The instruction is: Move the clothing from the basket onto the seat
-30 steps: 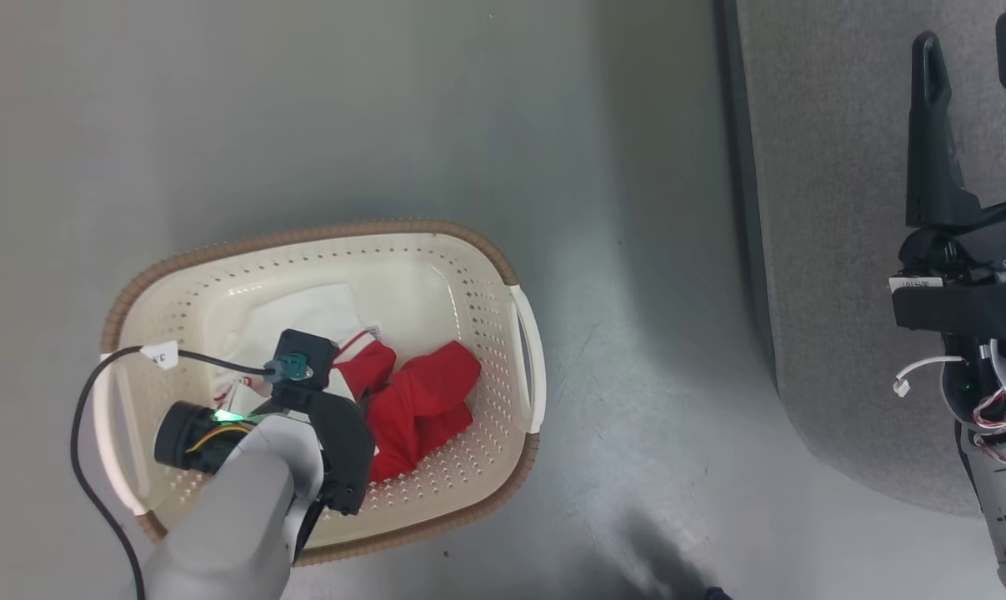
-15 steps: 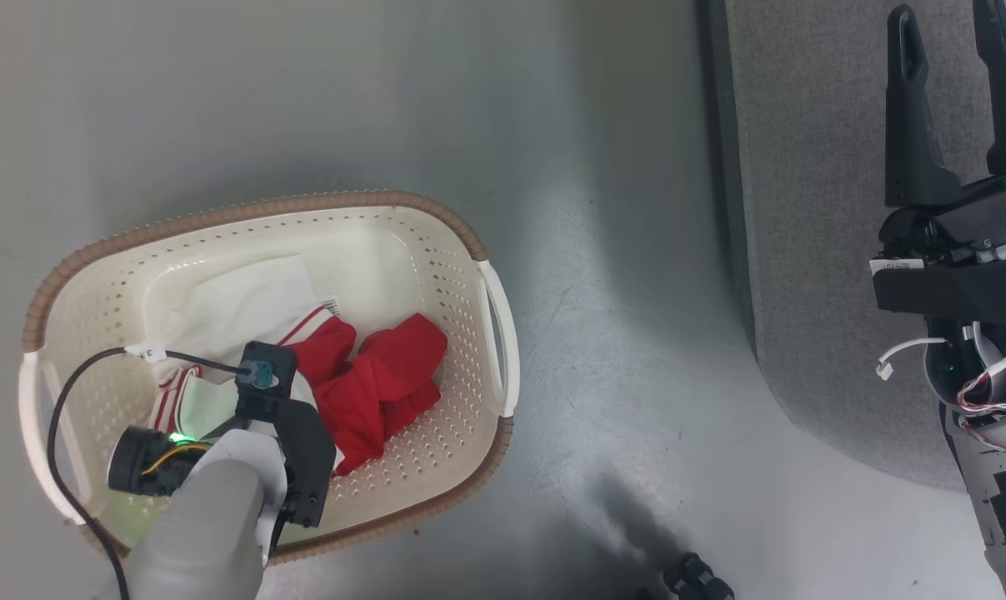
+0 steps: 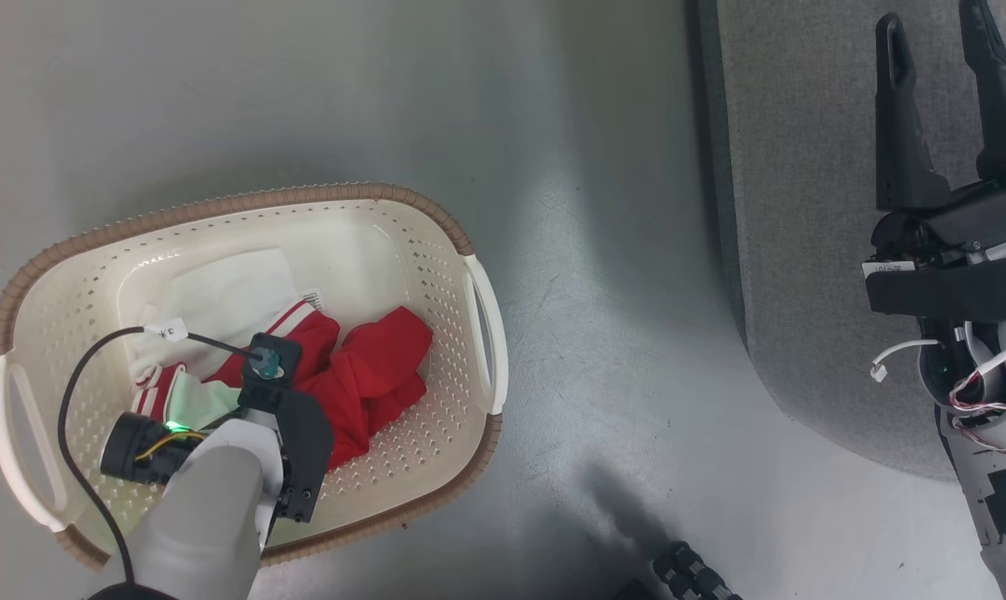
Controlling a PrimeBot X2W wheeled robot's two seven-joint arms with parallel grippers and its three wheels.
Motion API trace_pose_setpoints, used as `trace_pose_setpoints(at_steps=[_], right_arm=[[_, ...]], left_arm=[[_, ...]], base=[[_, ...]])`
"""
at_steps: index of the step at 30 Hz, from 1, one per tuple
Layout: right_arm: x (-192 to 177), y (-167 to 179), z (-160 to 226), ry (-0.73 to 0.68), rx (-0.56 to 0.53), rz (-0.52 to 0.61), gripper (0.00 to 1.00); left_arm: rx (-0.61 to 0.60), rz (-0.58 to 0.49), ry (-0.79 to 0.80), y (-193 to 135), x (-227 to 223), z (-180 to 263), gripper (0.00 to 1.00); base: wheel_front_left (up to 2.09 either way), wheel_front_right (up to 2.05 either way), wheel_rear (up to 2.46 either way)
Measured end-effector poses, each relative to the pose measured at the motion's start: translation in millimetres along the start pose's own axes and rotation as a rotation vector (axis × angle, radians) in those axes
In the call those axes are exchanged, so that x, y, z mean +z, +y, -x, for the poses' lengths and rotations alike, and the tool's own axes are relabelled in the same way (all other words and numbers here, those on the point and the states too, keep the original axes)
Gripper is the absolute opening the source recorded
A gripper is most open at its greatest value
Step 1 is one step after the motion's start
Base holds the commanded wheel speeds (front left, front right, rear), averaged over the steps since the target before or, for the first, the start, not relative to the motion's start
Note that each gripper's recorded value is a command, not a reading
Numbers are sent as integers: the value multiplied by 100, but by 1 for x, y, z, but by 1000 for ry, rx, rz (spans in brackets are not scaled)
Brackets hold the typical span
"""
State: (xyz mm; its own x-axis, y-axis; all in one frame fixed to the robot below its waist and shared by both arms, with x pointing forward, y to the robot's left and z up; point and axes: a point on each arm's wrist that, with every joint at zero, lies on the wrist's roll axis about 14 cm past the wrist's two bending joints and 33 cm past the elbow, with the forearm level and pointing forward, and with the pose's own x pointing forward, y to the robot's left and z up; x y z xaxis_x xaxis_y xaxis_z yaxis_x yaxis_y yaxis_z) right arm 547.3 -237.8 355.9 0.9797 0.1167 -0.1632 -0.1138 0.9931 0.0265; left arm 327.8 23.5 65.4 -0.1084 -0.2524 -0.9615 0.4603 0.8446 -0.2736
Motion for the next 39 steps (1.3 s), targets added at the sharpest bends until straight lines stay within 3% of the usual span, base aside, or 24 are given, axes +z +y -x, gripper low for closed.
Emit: trace_pose_setpoints(at_steps=[1,2,20,39], right_arm=[[-1,0,0,2,-1,0,100],[-1,-1,0,4,-2,0,100],[19,-4,1,-30,-12,4,100],[78,-9,34,-112,-49,-6,100]], left_arm=[[-1,1,-3,0,2,0,13],[0,1,-8,1,4,0,0],[-51,43,-178,-12,49,27,0],[-82,94,-502,-23,83,112,0]], base=[[0,0,0],[0,0,0],[0,0,0],[0,0,0]])
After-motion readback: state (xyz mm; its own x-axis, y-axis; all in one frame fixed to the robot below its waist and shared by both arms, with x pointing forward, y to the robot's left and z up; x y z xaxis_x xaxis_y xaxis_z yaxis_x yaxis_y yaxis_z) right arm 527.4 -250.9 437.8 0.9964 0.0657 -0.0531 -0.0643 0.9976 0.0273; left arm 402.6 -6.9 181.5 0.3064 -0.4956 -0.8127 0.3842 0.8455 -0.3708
